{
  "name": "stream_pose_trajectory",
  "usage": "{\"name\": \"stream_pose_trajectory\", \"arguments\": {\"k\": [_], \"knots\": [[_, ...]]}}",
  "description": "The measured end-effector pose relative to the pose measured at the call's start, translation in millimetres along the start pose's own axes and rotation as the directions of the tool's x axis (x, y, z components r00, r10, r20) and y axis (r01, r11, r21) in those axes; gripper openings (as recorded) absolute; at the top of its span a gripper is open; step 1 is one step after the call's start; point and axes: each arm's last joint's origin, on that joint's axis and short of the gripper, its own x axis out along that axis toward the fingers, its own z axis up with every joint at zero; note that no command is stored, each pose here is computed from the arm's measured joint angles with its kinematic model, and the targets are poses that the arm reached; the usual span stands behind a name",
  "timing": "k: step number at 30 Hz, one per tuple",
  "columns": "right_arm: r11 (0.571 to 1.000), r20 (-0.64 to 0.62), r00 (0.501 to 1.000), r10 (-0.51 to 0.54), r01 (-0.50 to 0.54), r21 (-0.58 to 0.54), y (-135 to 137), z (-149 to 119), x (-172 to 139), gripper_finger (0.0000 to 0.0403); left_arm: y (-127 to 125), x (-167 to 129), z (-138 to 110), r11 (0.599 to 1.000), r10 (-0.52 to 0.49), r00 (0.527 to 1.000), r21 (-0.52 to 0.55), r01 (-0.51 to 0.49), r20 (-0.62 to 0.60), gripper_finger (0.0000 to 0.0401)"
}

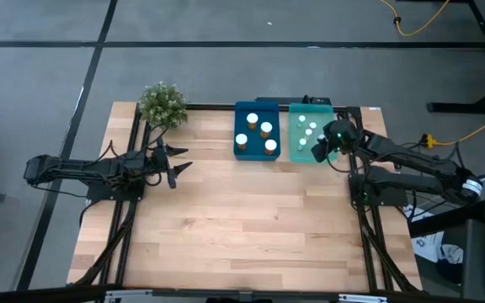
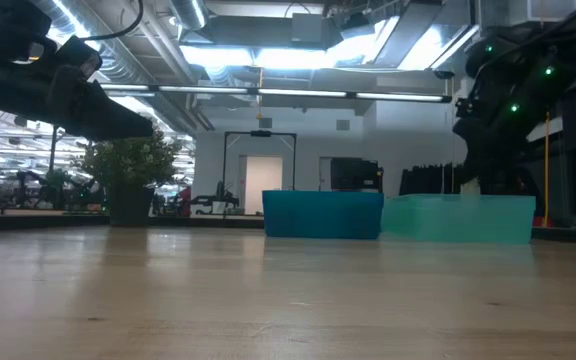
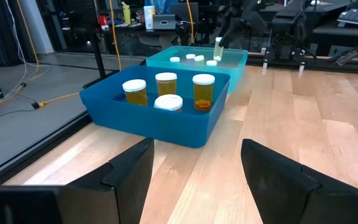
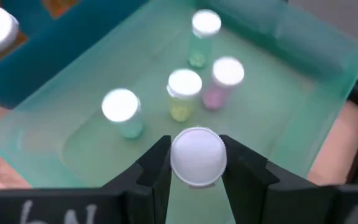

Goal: Pick and place medicine bottles into bin by pill shape (circle, oval)
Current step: Put the small yellow medicine bottle into the green bin

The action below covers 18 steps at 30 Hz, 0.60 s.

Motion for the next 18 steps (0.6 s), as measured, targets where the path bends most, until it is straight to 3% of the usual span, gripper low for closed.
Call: {"name": "stream_pose_trajectory", "arguments": {"k": [18], "knots": [[0.999,-0.072,0.997,0.019,-0.017,0.038,0,-9,47,0.0122,0,0,0,1.0,0.0,1.0,0.0,0.0,0.0,0.0234]]}}
